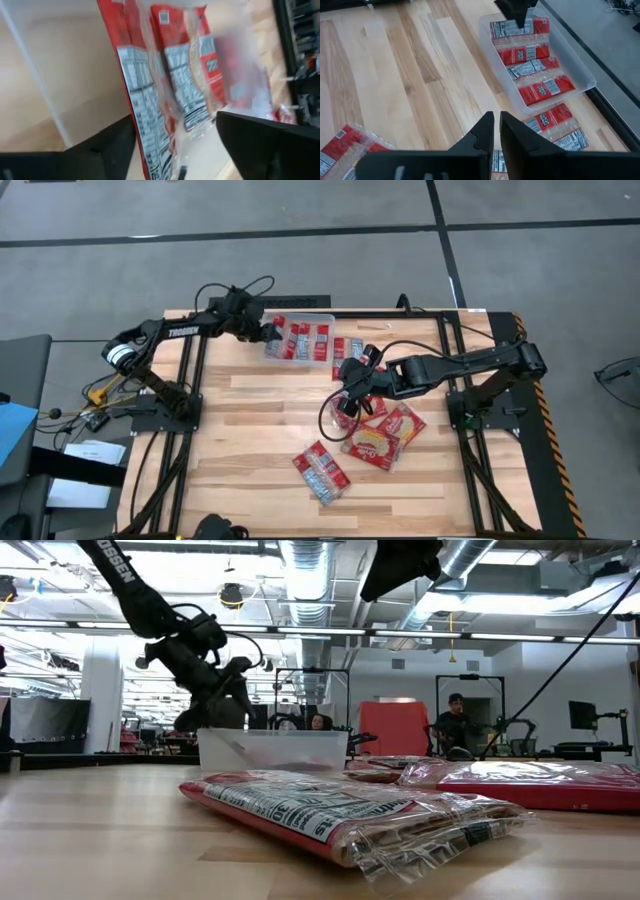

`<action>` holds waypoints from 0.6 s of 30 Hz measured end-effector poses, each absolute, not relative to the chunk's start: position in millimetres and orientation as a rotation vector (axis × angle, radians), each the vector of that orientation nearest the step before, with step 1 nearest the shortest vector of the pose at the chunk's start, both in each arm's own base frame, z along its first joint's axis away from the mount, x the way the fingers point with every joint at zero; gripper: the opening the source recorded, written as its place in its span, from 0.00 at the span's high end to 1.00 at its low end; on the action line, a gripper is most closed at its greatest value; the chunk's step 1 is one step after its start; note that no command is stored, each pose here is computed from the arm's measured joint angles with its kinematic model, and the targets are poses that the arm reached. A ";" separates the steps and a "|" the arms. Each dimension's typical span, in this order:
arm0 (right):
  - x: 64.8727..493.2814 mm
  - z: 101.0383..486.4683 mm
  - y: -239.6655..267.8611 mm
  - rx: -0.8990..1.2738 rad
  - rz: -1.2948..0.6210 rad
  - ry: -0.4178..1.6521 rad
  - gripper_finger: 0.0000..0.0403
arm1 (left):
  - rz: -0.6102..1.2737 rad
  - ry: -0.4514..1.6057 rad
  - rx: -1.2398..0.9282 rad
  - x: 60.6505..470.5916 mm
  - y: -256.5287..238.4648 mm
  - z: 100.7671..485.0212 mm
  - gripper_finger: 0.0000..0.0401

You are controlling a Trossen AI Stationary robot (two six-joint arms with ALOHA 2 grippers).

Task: Sort popcorn bags into baskets
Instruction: Put the red popcorn bag into the transparent bin

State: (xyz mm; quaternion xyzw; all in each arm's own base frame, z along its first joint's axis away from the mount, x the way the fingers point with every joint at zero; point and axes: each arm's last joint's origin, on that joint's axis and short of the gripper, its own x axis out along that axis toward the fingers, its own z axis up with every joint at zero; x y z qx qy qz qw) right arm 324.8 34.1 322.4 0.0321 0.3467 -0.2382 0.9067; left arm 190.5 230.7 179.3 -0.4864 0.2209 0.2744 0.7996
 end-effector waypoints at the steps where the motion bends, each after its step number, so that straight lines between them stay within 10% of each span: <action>1: 324.6 322.3 34.0 0.065 -0.492 0.718 0.86 | 0.589 0.481 -1.048 190.0 233.4 183.2 0.32; 18: 310.3 304.0 36.3 0.164 -0.584 0.840 0.86 | 0.355 0.587 -0.878 210.2 196.2 299.4 0.29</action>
